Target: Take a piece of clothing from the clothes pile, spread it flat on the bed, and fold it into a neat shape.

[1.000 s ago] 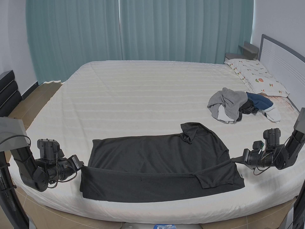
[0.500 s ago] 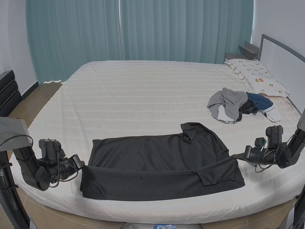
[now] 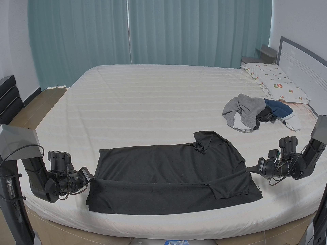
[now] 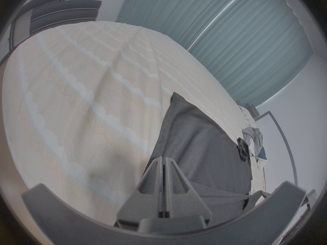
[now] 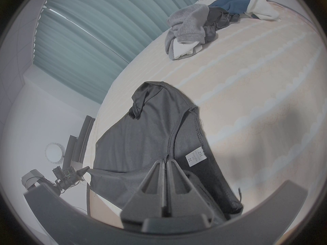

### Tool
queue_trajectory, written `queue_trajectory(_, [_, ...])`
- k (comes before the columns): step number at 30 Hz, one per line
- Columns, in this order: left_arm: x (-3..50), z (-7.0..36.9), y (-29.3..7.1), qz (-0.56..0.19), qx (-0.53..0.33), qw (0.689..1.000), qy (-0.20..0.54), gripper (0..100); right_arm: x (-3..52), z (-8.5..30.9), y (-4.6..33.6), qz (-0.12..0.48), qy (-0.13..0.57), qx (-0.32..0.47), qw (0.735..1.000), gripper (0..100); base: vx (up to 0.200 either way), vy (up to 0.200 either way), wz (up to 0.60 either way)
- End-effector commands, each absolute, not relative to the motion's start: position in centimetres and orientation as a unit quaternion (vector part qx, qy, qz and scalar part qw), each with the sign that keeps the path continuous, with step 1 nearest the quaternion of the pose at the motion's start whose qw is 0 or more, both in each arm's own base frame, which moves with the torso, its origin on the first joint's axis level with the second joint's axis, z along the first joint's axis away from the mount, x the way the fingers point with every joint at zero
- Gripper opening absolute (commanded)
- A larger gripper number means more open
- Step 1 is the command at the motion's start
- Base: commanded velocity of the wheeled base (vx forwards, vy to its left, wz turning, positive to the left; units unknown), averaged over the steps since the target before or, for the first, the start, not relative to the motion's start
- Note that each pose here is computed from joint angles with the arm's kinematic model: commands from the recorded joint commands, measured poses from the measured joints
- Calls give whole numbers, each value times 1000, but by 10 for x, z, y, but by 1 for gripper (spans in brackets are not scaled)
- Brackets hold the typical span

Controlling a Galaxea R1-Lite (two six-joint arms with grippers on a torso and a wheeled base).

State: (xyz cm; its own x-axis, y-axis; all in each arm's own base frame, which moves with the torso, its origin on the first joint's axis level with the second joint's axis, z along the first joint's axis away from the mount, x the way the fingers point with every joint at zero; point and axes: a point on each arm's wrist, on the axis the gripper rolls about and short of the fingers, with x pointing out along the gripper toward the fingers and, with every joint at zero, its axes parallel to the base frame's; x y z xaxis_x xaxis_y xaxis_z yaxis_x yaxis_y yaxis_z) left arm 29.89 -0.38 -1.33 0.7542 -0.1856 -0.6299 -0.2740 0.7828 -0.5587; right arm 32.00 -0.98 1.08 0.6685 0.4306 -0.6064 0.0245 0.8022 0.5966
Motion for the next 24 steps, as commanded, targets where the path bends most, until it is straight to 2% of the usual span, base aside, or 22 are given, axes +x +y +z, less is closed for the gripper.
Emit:
queue_trajectory(1, [302, -19, -4, 30, -335, 872, 354, 0, 324, 1, -9, 116, 400, 293, 861, 0, 0, 0, 0])
queue_trajectory(3, [305, -21, -5, 30, -339, 870, 357, 0, 326, -4, -8, 117, 404, 291, 859, 0, 0, 0, 0])
queue_trajectory(4, [306, -23, -5, 31, -338, 870, 358, 100, 326, -5, -8, 117, 406, 292, 858, 0, 0, 0, 0])
queue_trajectory(6, [306, -26, -5, 32, -338, 869, 360, 100, 326, -9, -5, 118, 412, 292, 855, 0, 0, 0, 0])
queue_trajectory(7, [307, -26, -5, 31, -338, 869, 360, 100, 326, -9, -4, 119, 412, 291, 855, 100, 0, 0, 0])
queue_trajectory(12, [307, -25, -4, 35, -341, 869, 357, 100, 328, -6, -5, 117, 408, 301, 854, 100, 0, 0, 0])
queue_trajectory(24, [313, -3, 6, 58, -408, 856, 311, 100, 344, 1, -8, 88, 350, 442, 821, 100, 17, 0, 0])
